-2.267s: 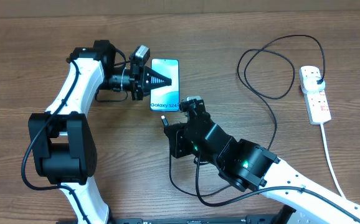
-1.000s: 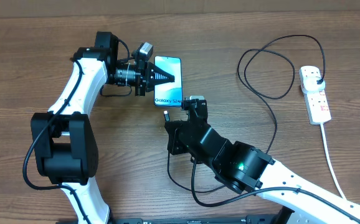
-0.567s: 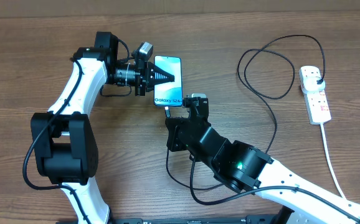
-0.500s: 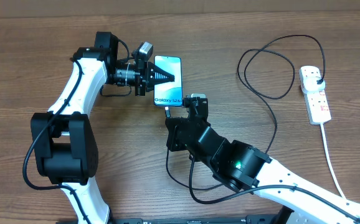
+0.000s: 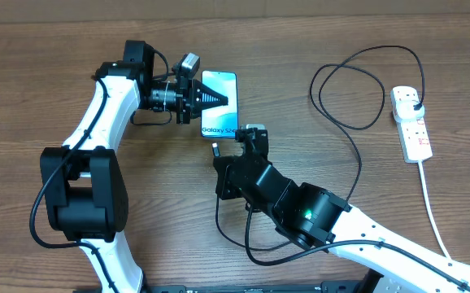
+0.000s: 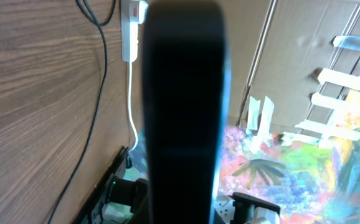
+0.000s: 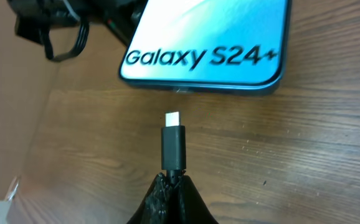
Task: Plug charger to phone and switch on socket
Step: 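Push the connector up into the phone's port with the right gripper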
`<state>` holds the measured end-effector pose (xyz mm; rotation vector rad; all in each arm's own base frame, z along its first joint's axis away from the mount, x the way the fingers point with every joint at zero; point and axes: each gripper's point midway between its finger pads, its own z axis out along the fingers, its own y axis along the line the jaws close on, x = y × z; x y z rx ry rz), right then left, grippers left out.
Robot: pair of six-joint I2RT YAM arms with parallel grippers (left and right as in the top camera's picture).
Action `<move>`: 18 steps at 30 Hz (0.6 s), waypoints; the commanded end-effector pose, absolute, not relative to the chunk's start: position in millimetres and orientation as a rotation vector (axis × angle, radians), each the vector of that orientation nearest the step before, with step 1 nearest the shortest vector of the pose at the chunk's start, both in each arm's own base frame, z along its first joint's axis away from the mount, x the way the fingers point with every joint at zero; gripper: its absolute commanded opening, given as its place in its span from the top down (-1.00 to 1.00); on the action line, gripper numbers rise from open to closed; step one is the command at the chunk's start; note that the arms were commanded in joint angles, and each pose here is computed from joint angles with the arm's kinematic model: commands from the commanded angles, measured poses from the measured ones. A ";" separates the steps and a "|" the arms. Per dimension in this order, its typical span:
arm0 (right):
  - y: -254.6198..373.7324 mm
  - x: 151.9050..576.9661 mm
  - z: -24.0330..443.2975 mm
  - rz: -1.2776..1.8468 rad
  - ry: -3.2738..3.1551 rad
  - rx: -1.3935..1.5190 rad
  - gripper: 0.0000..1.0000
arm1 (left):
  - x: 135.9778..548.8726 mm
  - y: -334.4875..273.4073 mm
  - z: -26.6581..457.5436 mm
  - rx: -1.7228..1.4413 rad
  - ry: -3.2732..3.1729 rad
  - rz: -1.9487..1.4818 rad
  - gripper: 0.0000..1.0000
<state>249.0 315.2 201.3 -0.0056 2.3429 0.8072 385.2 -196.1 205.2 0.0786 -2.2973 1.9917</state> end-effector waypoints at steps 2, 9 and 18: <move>319.4 247.2 209.4 0.852 2.337 -0.014 0.93 | 383.8 -199.3 215.0 0.017 -2.256 2.063 0.92; 315.6 248.4 222.4 0.867 2.297 0.002 0.93 | 385.0 -199.4 215.4 0.002 -2.261 2.072 0.91; 308.3 259.0 224.0 0.860 2.283 0.064 0.93 | 384.0 -199.8 215.7 0.009 -2.254 2.069 0.92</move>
